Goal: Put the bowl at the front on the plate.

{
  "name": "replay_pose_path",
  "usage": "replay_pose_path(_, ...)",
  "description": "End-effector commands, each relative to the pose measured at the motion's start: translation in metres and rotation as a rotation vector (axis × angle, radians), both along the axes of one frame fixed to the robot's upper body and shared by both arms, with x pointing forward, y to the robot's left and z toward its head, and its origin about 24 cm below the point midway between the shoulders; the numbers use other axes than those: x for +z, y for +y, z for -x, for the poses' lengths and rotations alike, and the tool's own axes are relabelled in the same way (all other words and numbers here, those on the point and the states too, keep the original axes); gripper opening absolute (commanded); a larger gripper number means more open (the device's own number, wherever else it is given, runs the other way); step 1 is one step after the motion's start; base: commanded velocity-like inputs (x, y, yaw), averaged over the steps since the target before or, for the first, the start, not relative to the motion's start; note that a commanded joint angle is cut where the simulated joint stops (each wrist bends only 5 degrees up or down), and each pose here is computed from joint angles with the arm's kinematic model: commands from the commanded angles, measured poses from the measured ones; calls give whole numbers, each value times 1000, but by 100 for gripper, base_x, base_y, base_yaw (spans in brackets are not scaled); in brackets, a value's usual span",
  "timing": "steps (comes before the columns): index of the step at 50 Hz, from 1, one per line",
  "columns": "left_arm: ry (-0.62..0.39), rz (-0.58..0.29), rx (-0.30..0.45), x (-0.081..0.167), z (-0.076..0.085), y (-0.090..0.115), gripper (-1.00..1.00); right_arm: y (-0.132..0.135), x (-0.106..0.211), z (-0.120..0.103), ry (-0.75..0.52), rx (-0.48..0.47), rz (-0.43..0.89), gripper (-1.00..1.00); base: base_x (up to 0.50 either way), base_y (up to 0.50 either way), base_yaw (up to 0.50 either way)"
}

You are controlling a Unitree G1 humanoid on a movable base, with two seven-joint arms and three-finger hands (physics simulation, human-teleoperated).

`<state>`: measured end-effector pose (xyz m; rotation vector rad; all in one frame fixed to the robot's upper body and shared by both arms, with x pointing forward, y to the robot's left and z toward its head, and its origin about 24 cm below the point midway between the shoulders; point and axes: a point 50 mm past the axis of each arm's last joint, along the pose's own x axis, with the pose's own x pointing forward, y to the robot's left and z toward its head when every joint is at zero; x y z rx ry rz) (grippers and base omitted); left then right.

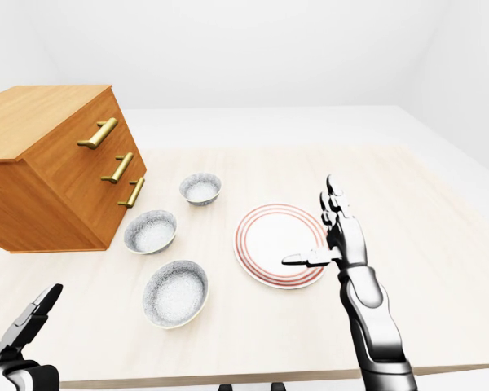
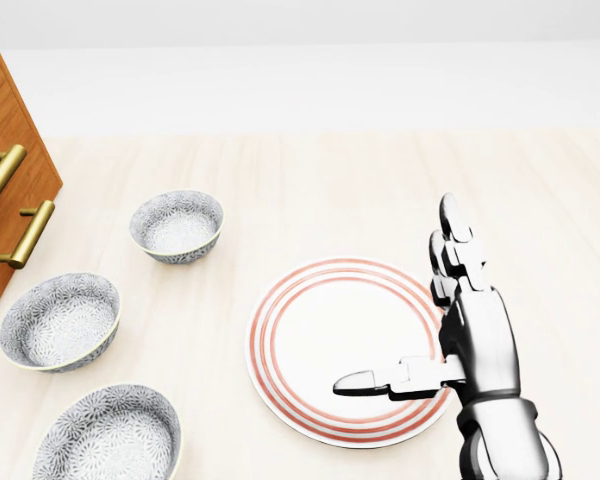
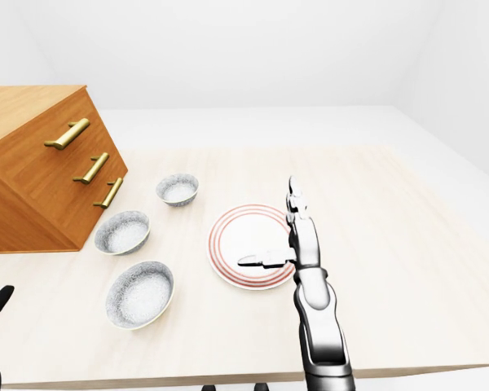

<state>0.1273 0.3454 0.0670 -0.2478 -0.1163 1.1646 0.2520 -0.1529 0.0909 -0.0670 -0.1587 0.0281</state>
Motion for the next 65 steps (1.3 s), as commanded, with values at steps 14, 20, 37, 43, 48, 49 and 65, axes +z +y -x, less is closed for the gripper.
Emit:
replay_pose_path(14, 0, 3, -1, -1, -1, 0, 100, 28, 90, -4, -378, 94, 412, 100, 0, 0, 0)
replay_pose_path(20, -2, 2, 0, 0, 0, 0, 100, 44, 101, -8, -410, 164, 596, 100, 0, 0, 0)
replay_pose_path(37, -13, 2, -1, 2, 0, 0, 100, 70, 106, -18, -283, 245, 1079, 100, 0, 0, 0)
replay_pose_path(43, -22, -7, 1, 5, 2, 0, 100, 72, 100, -25, -186, 205, 1228, 100, 0, 0, 0)
replay_pose_path(48, -23, -6, -1, 4, 2, 1, 100, 69, 98, -29, -130, 123, 1325, 100, 0, 0, 0)
replay_pose_path(49, -24, -8, 0, 5, 2, 1, 100, 69, 98, -29, -125, 110, 1339, 100, 0, 0, 0)
replay_pose_path(65, -36, -12, 2, 7, 3, 1, 100, 95, 84, -35, -69, 152, 1411, 100, 0, 0, 0)
